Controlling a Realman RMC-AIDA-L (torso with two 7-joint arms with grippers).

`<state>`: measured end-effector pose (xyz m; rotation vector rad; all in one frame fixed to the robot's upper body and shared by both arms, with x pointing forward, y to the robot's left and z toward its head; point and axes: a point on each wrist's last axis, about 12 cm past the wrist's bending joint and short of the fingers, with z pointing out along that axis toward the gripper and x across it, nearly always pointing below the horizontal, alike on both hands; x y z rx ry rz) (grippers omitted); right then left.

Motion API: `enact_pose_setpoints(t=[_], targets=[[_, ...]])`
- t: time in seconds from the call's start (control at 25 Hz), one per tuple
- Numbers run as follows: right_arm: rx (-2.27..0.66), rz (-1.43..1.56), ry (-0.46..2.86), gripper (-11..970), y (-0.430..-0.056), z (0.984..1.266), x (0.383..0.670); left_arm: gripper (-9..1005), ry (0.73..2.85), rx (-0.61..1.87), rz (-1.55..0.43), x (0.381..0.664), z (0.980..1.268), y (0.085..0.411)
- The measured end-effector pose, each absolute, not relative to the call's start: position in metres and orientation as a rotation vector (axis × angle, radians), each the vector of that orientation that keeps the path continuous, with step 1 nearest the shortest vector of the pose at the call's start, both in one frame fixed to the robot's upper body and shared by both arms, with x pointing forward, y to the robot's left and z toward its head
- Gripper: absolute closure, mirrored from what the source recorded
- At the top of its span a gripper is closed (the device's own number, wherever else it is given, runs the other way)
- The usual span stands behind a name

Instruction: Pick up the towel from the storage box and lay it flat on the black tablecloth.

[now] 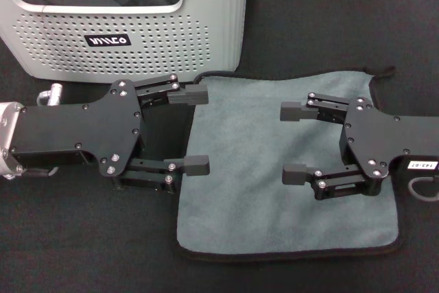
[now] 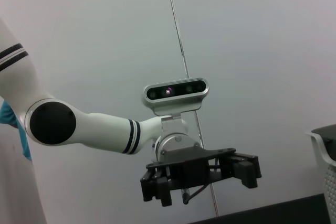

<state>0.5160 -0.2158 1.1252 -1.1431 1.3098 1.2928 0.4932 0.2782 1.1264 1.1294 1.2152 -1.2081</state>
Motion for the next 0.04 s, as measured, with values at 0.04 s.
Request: enact_pose_setpoints(t=[0.04], targets=[[-1.145, 1.294, 1.309, 73, -0.2151, 1.1255, 0.5166, 142, 1.214, 1.13, -1.207, 0.4932, 1.1264, 0.2781]])
